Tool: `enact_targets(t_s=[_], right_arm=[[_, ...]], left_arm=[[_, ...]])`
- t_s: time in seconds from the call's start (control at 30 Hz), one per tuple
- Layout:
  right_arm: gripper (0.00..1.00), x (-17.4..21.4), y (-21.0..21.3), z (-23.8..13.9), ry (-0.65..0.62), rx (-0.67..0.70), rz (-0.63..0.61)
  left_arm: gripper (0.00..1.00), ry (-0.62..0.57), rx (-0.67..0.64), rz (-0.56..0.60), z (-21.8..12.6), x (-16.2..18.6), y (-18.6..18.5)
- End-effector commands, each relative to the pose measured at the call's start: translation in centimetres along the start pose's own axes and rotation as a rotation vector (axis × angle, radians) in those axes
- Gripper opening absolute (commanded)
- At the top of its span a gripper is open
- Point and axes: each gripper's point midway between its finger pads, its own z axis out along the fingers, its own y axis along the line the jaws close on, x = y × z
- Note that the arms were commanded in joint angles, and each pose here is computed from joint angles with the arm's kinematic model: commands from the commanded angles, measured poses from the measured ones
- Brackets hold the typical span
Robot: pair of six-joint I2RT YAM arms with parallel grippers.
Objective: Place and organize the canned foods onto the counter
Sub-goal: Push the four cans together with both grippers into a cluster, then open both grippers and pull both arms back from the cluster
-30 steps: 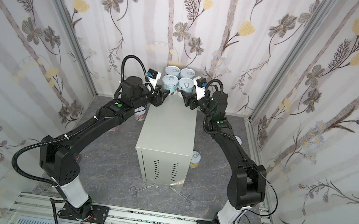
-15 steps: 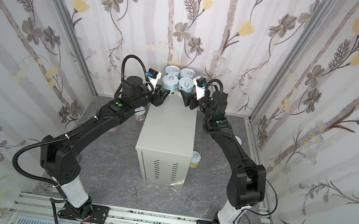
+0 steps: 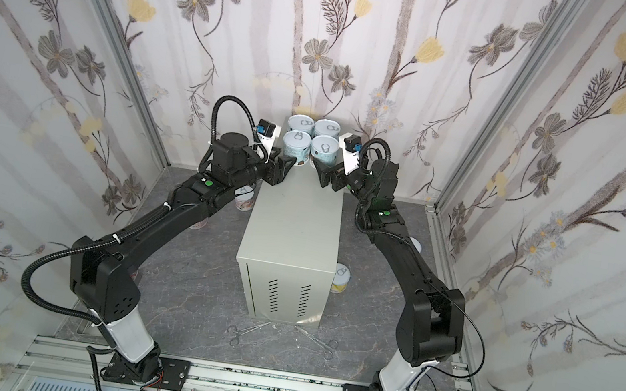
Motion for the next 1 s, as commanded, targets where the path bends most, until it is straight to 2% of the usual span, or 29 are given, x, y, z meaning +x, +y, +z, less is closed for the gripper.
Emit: enact_targets(t_s=[0.0, 0.37, 0.6, 0.7, 0.87, 0.97], right_arm=[[1.0, 3.0, 0.7, -0.2, 0.111, -0.027, -0.01], [1.0, 1.6, 1.7, -2.2, 0.084, -0.037, -0.029], [1.0, -0.7, 2.1, -6.4, 0.065, 0.023, -0.064], [1.0, -0.7, 1.4, -8.4, 0.087, 0.112, -0.042], [1.0, 0.9, -2.4, -13.1, 0.165, 0.363, 0.06], [1.0, 1.7, -5.2, -18.1, 0.111, 0.532, 0.152]], left_arm=[[0.6, -0.024, 0.005, 0.015, -0.8, -0.9, -0.2], [0.67, -0.054, -0.011, 0.047, -3.3, -2.0, -0.3], [0.72, -0.128, -0.034, 0.078, -6.2, -4.1, 0.1], [0.74, -0.156, -0.086, 0.081, -7.8, -5.0, 1.3], [0.8, -0.198, -0.186, 0.069, -10.9, -5.8, 3.9], [0.82, -0.213, -0.257, 0.062, -12.6, -5.6, 5.7]])
